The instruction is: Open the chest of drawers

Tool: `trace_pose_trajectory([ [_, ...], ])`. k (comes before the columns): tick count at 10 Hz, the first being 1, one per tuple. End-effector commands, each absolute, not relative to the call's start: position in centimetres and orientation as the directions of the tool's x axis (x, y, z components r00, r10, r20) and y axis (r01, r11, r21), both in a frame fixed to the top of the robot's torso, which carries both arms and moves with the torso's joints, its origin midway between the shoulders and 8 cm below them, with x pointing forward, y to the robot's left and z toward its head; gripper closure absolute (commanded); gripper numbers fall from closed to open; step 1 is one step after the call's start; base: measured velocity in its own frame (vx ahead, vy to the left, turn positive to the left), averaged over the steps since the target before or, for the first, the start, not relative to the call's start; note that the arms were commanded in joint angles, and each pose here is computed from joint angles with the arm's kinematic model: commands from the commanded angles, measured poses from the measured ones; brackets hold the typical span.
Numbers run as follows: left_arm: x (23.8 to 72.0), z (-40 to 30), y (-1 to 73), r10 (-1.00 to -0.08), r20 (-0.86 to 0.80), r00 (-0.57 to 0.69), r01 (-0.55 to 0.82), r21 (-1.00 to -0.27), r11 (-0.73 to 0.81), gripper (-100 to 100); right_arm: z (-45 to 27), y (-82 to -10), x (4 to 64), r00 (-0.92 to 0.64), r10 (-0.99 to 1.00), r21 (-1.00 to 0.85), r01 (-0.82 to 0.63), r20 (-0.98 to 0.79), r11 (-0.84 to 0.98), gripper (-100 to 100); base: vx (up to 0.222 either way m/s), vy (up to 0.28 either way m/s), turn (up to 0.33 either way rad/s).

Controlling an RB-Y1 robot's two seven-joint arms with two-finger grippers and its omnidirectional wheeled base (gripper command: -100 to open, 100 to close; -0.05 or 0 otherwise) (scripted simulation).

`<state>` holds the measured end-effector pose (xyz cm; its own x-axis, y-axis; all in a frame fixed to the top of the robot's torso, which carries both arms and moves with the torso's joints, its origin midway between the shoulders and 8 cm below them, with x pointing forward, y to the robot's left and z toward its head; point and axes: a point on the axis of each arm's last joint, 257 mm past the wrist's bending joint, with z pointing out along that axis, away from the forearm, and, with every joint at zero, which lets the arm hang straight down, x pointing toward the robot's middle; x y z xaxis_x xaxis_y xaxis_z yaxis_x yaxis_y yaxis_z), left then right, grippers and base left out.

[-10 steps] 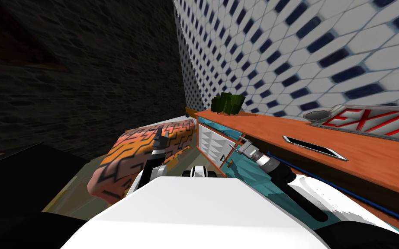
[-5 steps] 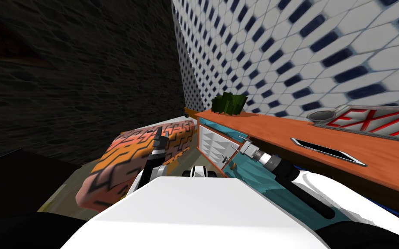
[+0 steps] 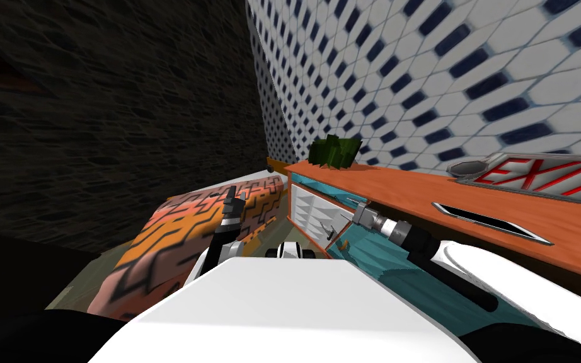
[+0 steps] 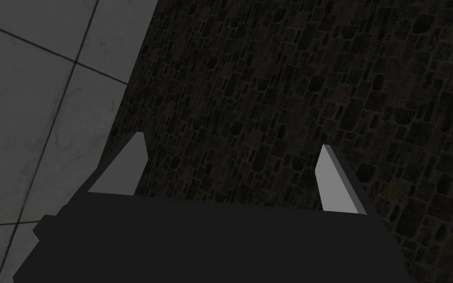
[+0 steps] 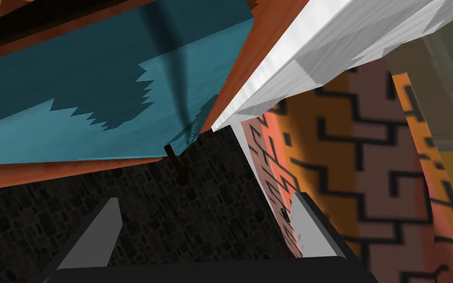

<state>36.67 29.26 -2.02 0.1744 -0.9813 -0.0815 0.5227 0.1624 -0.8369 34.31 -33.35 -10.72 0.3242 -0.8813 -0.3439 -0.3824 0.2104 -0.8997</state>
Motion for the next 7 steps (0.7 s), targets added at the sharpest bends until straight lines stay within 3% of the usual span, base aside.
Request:
trace_pose_trajectory([
  [1,36.67,-2.02,29.26,-0.981,-0.081,0.174,0.523,-0.837,0.162,0,-10.86,-34.11,34.65,0.370,-0.911,-0.927,-0.374,-0.183,0.034,-100,0.070,0.099,-0.062],
  [5,36.67,-2.02,29.26,-0.981,-0.082,0.174,0.523,-0.837,0.162,0,-10.78,-34.66,35.14,0.434,-0.901,-0.920,-0.350,0.005,-0.174,-100,0.059,0.066,-0.053],
  [7,36.67,-2.02,29.26,-0.981,-0.082,0.174,0.523,-0.837,0.162,0,-10.79,-34.65,35.15,0.435,-0.900,-0.920,-0.350,0.008,-0.177,-100,0.023,0.039,-0.021],
])
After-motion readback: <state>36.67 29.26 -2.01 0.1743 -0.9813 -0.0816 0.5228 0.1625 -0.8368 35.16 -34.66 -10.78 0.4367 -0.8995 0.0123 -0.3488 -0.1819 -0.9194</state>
